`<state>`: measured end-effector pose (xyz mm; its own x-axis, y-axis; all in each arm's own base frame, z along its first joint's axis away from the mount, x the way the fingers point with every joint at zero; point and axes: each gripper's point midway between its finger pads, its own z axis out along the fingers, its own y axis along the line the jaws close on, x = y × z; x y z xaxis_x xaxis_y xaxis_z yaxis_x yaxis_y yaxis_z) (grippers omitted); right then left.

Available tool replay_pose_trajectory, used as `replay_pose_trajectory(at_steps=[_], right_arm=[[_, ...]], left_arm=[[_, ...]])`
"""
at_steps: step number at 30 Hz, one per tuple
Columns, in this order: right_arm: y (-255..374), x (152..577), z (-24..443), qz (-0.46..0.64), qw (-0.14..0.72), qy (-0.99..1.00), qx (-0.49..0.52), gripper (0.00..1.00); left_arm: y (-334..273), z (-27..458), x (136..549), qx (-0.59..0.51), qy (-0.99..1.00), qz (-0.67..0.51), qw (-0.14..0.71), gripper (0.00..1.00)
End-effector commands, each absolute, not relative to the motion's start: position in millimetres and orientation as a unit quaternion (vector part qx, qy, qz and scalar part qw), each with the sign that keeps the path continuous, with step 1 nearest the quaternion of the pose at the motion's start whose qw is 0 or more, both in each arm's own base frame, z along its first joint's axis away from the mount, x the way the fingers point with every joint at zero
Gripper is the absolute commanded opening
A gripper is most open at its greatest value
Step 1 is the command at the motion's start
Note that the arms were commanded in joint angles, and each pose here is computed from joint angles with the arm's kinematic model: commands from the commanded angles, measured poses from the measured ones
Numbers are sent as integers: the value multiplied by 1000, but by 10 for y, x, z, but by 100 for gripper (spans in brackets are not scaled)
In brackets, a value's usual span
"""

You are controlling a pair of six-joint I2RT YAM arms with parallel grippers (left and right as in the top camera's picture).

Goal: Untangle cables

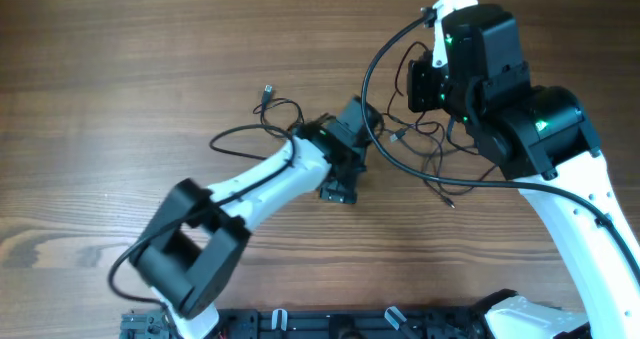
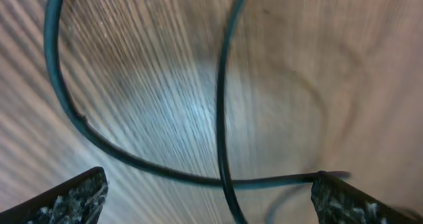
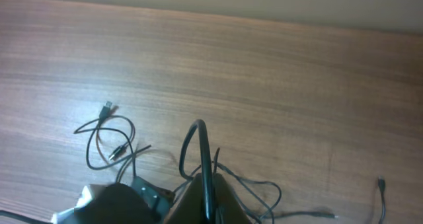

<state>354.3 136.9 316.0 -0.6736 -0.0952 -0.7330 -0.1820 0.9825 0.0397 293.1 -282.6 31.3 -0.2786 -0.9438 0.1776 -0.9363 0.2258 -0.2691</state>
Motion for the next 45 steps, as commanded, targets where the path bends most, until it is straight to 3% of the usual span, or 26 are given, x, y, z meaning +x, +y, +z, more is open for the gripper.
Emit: replay_pose_trajectory(at_steps=[1,2,3,5,7,9,11,14,17,21,26,29,38,40,42,45], right_arm=[[1338,3540,3119,43,390,917,-73,4],[1327,3539,3126,47,390,918,-60,4],[1291,3547,3143,50,392,917,-47,4],[1154,3576,3175,44,397,916,-22,4],[364,3689,3261,-1,413,905,100,4],[-150,3696,3268,-20,413,892,183,4],[-834,3587,3241,-36,405,862,304,4],[-1203,3452,3175,-5,387,852,353,4],[-954,3503,3025,54,354,879,314,4],[-765,3635,2607,81,290,904,303,5],[243,3863,1990,186,193,957,109,5],[821,3938,1575,181,141,972,42,5],[1656,3657,330,120,-11,991,-59,12],[1726,3582,172,100,-27,992,-74,16],[1746,3520,30,60,-34,993,-92,39],[1693,3507,-22,0,-24,996,-84,44]], left_arm=[[-2625,18,3018,-620,772,-116,71,85],[-2404,-15,3154,-602,784,-92,118,26],[-2280,11,3237,-589,791,-81,145,4],[-2030,93,3392,-556,807,-56,190,4],[-1312,397,3681,-458,851,25,256,4],[-922,575,3783,-444,852,54,271,4],[-410,749,3875,-475,833,66,277,4],[156,730,3892,-551,797,47,243,6],[223,619,3879,-594,786,-39,168,4],[207,607,3857,-595,787,-44,159,5],[-46,607,3863,-569,806,-49,157,14],[-164,622,3905,-556,813,-57,164,19],[-203,619,3894,-552,816,-55,163,31],[-204,619,3894,-552,816,-56,163,34],[-204,619,3894,-552,816,-56,163,35],[-202,618,3892,-552,816,-55,163,36]])
